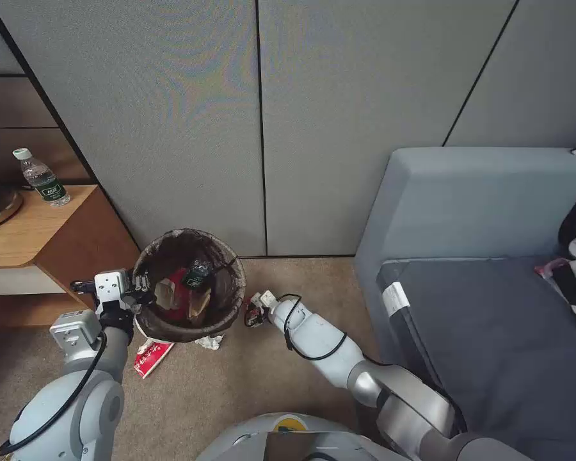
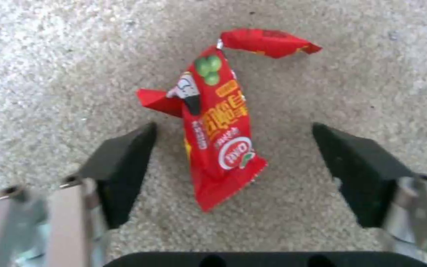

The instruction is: Pick up the trash bin, then pick up the garbage from the floor and place it into the trash bin.

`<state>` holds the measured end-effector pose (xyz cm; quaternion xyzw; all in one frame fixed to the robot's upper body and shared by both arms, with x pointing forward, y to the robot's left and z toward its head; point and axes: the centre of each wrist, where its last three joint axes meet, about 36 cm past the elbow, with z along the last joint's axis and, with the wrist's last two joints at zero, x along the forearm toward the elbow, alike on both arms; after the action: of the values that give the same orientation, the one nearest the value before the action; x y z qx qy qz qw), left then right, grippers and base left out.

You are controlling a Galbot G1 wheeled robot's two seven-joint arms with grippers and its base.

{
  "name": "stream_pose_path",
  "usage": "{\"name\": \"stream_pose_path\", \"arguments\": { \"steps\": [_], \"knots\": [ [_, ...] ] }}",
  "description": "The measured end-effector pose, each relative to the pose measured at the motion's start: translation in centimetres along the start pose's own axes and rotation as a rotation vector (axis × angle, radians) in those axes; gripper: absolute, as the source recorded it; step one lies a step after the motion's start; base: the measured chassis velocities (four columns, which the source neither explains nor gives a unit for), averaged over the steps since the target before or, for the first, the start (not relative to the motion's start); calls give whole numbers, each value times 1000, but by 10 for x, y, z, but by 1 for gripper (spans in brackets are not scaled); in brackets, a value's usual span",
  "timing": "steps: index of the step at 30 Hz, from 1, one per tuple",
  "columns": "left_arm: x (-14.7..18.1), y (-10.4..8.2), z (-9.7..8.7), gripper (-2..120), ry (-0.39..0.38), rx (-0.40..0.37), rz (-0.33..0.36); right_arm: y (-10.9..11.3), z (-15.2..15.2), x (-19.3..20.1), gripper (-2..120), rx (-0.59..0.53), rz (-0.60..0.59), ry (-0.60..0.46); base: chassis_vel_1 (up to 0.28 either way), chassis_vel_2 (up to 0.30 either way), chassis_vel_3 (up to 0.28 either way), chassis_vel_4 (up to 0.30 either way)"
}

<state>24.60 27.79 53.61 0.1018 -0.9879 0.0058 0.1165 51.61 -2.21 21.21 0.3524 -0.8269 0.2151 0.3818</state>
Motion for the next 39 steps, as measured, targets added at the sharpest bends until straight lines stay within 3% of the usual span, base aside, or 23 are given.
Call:
{"name": "stream_pose_path", "arguments": {
  "steps": [7, 10, 11, 14, 20, 28, 39],
  "knots": [
    [0, 0, 0, 7, 0, 0, 1, 2, 1, 0, 47, -4, -7, -3, 0, 0, 0, 0],
    [0, 0, 0, 7, 0, 0, 1, 2, 2, 0, 43, -5, -7, -3, 0, 0, 0, 0],
    [0, -1, 0, 7, 0, 0, 2, 1, 3, 0, 34, -6, -6, -3, 0, 0, 0, 0],
    [0, -1, 0, 7, 0, 0, 2, 0, 3, 1, 28, -8, -4, -3, 0, 0, 0, 0],
    [0, -1, 0, 7, 2, -1, 1, -1, 6, 1, 0, -12, -3, -2, 0, 0, 0, 0],
    [1, -1, 1, 7, 6, -2, 0, -4, 6, 6, 0, -25, 6, -14, 0, 0, 0, 0],
    [1, 0, 1, 7, 12, -5, 6, -43, 9, 67, 0, -9, 139, -188, 0, 0, 0, 0]
  ]
}}
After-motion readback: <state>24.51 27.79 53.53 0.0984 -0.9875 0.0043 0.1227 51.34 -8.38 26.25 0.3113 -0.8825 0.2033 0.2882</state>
